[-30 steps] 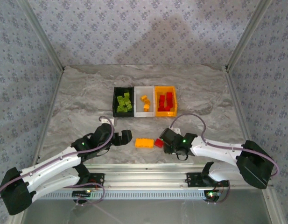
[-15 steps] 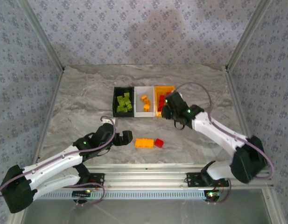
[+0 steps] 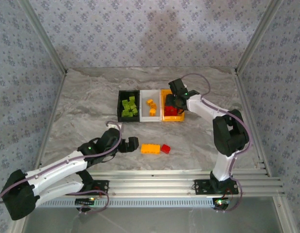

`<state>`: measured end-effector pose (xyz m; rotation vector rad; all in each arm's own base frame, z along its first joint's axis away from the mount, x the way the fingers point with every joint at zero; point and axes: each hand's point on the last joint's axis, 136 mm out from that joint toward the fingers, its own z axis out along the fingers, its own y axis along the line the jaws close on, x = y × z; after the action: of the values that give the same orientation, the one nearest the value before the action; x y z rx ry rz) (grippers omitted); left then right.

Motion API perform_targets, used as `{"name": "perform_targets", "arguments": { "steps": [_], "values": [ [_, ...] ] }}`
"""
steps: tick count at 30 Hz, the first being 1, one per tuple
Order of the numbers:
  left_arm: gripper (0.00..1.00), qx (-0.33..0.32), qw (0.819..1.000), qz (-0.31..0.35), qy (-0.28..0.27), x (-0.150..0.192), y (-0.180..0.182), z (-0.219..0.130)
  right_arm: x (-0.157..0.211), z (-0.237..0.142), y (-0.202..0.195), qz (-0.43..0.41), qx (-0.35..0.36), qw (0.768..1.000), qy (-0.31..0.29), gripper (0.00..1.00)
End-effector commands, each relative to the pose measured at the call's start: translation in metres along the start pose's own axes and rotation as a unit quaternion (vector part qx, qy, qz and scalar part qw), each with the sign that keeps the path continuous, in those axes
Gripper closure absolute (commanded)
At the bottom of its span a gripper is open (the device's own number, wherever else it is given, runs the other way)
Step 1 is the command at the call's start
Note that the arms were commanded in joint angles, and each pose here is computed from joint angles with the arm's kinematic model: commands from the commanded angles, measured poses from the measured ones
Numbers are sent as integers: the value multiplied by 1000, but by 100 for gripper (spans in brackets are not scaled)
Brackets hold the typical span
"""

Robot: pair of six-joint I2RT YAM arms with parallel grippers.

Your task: Sort the legos into containers by color

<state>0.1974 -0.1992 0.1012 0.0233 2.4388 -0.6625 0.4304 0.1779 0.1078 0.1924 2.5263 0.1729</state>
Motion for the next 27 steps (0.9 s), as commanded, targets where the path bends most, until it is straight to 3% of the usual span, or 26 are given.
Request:
{"name": "perform_targets", "arguments": {
  "steps": [1,6,8,16,22,27],
  "values": [
    [0,16,1000,14,0,-4,-10,-1,-12,-28,12,-5,-23,999,-25,24],
    [0,25,999,22,5,-4,-16,1,15,-68,17,-23,-44,998,-37,20],
    [1,32,999,33,17,-2,-21,4,41,-76,13,-35,-47,998,-26,20],
    [12,-12,983,141,115,32,-40,36,103,-102,-7,-44,-58,997,-21,19],
    [12,-77,969,186,140,50,-33,61,113,-110,-23,-24,-54,998,-33,19],
    [22,-144,965,180,123,43,-6,68,108,-119,-27,-20,-56,997,-47,19]
  ]
}}
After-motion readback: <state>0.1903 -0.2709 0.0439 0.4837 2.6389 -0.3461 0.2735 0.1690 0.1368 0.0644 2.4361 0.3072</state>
